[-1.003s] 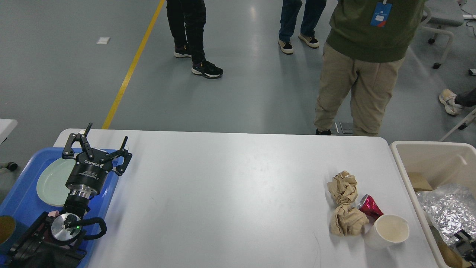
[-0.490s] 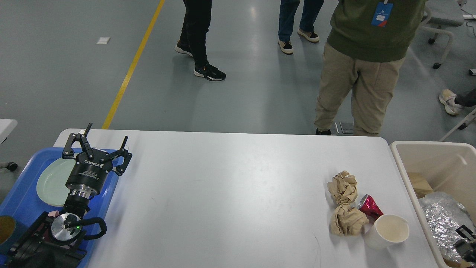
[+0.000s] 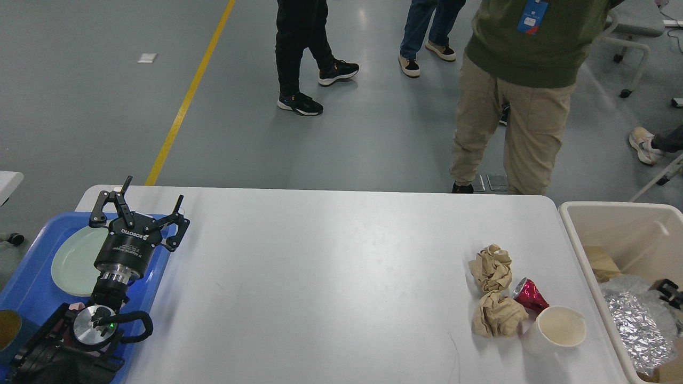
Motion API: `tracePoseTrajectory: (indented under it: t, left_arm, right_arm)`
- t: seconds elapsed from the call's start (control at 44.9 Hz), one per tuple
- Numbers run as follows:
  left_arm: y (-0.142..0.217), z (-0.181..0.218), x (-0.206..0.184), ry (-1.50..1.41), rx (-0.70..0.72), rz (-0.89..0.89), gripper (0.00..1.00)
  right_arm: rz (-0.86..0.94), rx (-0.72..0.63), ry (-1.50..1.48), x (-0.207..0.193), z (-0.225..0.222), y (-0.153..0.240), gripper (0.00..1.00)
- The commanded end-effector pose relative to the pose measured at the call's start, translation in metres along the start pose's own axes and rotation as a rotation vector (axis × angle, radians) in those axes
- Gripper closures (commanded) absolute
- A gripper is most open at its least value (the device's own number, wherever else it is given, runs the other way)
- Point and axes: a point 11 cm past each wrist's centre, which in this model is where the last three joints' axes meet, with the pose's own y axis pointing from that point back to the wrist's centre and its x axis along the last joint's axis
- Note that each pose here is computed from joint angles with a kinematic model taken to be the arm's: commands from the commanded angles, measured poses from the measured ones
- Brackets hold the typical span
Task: Tidy desktop
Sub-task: 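Withdraw the right gripper from the white bin, then move the right gripper over the crumpled brown paper bag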
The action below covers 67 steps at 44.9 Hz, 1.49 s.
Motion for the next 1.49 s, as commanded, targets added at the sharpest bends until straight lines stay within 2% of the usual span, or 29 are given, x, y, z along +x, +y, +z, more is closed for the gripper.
tracePoseTrajectory:
  t: [0.0, 0.245, 0.513, 0.713, 0.958, 1.471]
  left_arm:
    - [0.0, 0.0, 0.0, 0.0, 0.0, 0.0, 0.04]
    - [0.001, 0.0, 0.001, 0.0, 0.001, 0.002, 0.04]
    - [0.001, 0.0, 0.001, 0.0, 0.001, 0.002, 0.04]
    - [0.001, 0.0, 0.001, 0.0, 0.001, 0.003, 0.04]
    - [0.001, 0.0, 0.001, -0.002, 0.0, 0.005, 0.04]
    - [0.001, 0.0, 0.001, 0.0, 0.001, 0.002, 0.04]
  right_arm:
    - [-0.068, 0.011, 0.139, 0.028, -0.022, 0.052, 0.0]
    - [-0.171, 0.085, 0.372, 0.028, -0.083, 0.168, 0.0]
    - [-0.39, 0.181, 0.618, 0.001, -0.137, 0.283, 0.0]
    - [-0.457, 0.27, 0.67, -0.034, -0.141, 0.342, 0.0]
    - [-0.385, 0.482, 0.646, -0.048, -0.162, 0.37, 0.0]
    - [-0.353, 0.475, 0.654, -0.041, -0.167, 0.371, 0.0]
